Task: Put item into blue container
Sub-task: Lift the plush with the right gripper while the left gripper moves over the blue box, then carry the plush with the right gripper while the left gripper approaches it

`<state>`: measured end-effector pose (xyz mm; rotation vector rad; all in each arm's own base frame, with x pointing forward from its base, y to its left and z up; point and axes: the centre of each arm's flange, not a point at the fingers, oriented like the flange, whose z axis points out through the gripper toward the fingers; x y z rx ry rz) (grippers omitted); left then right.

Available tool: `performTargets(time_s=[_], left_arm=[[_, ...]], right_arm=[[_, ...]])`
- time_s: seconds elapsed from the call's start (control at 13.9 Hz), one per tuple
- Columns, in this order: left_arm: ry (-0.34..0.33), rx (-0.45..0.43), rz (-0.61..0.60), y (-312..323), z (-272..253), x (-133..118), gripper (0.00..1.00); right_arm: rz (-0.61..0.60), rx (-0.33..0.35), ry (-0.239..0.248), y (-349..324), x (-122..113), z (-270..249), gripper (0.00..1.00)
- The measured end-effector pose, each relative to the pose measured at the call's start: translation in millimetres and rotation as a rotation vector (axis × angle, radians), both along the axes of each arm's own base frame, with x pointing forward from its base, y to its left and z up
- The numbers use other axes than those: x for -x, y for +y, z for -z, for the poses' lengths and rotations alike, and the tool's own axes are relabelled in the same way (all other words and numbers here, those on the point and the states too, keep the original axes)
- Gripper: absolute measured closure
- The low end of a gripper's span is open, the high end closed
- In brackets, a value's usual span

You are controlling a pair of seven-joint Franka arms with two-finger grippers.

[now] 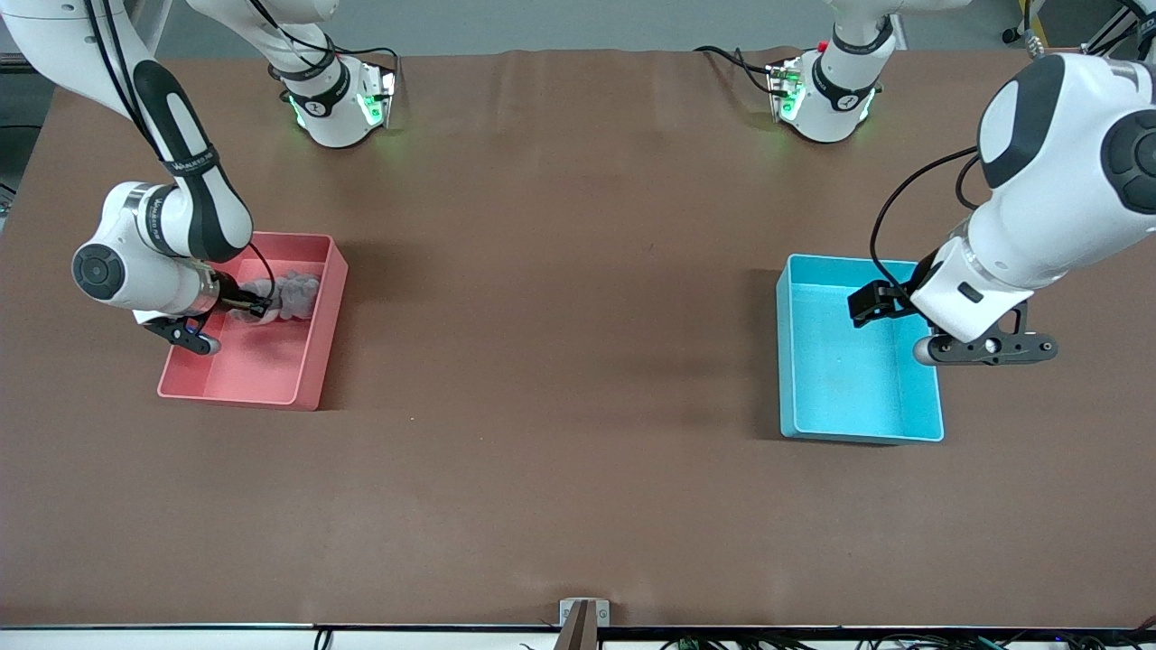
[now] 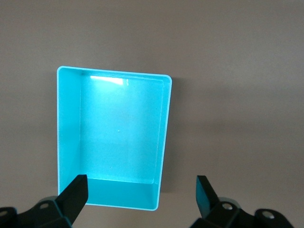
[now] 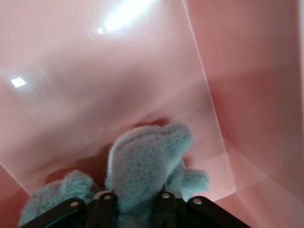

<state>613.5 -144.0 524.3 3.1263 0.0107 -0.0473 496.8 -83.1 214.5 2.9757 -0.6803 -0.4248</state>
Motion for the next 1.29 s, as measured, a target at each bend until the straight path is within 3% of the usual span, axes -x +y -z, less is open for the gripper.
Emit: performTargets(time_s=[0.22,0.36,0.58,0.72,0.93,1.08,1.29], left_arm=[[0.006,0.000,-0.004,1,5,-2,0.00],[0.006,0.000,-0.004,1,5,-2,0.00],[0.012,0.000,-0.002,-1,9,-3,0.00],[0.017,0.000,0.001,-3,13,-4,0.00],[0.017,0.000,0.000,-2,13,-4,0.00],[0.017,0.000,-0.003,-1,13,-4,0.00],[0.013,-0.016,0.001,1,14,-5,0.00]], right_arm=[[0.001,-0.003,0.040,-2,-19,-26,0.80],[-0.002,-0.005,0.074,-1,-44,-68,0.81],[0.038,0.032,0.085,34,-76,-132,0.81],[0.091,0.088,0.066,96,-87,-156,0.81],[0.166,0.141,0.031,198,-82,-167,0.81],[0.241,0.117,0.006,254,-74,-169,0.81],[0.342,0.099,-0.068,326,-62,-169,0.81]])
